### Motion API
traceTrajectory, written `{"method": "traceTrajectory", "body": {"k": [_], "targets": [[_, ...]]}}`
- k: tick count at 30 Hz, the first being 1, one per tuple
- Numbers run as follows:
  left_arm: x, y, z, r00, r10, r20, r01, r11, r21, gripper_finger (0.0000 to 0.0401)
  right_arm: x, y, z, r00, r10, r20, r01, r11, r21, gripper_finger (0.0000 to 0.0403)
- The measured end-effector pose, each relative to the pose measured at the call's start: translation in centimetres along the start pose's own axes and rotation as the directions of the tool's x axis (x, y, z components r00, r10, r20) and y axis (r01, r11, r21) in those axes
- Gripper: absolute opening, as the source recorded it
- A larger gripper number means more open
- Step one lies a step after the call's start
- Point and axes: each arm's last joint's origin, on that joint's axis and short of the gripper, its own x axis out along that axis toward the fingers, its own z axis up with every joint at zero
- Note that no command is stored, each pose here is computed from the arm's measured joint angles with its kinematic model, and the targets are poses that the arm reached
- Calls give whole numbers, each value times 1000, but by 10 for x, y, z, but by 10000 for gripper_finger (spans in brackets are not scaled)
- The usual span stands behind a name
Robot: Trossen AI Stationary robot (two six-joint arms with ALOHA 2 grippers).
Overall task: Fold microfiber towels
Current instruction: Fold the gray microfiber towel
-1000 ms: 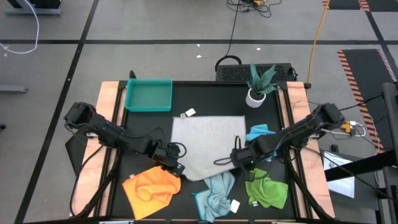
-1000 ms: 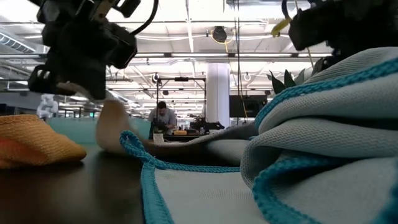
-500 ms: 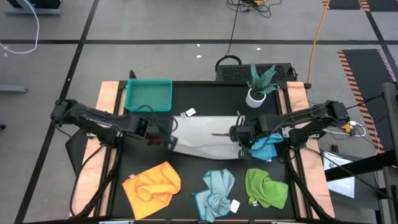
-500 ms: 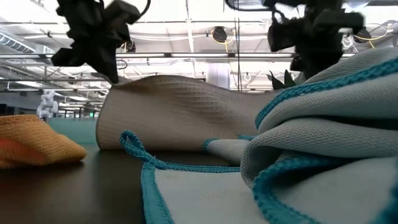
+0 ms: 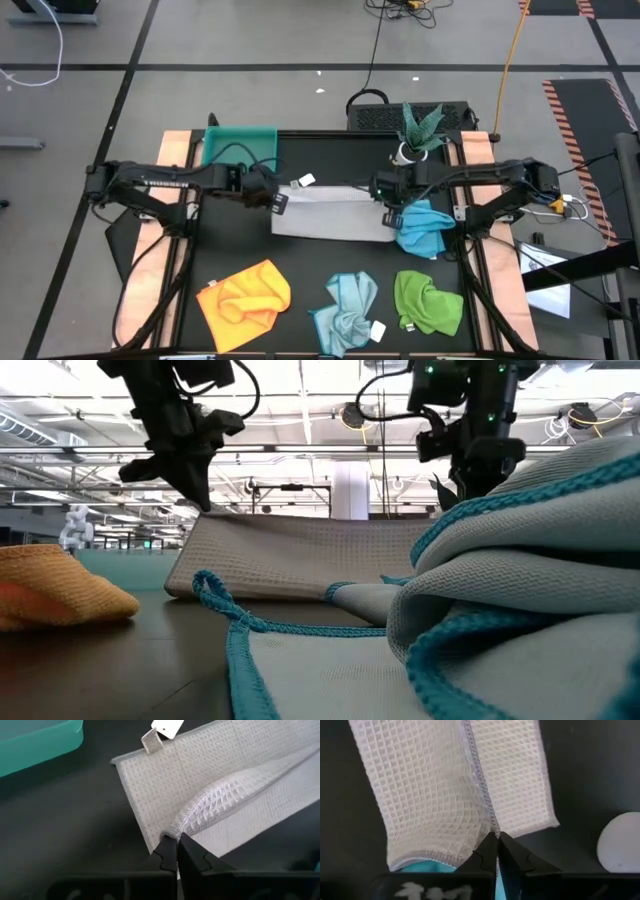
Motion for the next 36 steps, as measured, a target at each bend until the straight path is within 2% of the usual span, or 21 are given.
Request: {"method": "traceTrajectory", "body": {"k": [6, 12, 21, 27, 31, 36], "targets": [[19, 1, 6, 999, 32, -43, -32, 999, 12, 0, 1, -14, -3, 998, -55, -43, 54, 998, -18, 0], [42, 2, 12, 994, 59, -92, -55, 997, 46, 0, 3, -24, -2, 997, -66, -38, 64, 997, -41, 0], [46, 12, 26, 994, 82, -69, -80, 996, 33, 0, 6, -44, 3, 997, -81, 8, 81, 996, -27, 0], [46, 15, 30, 995, 83, -63, -81, 996, 43, 3, 24, -48, -7, 997, -82, -12, 83, 997, 10, 1], [46, 15, 31, 995, 79, -56, -74, 993, 87, 21, 34, -46, -15, 996, -80, -40, 80, 997, 0, 18], [47, 15, 36, 997, 80, -9, -78, 990, 116, 56, 37, -48, -17, 992, -117, -44, 116, 993, -19, 62]]}}
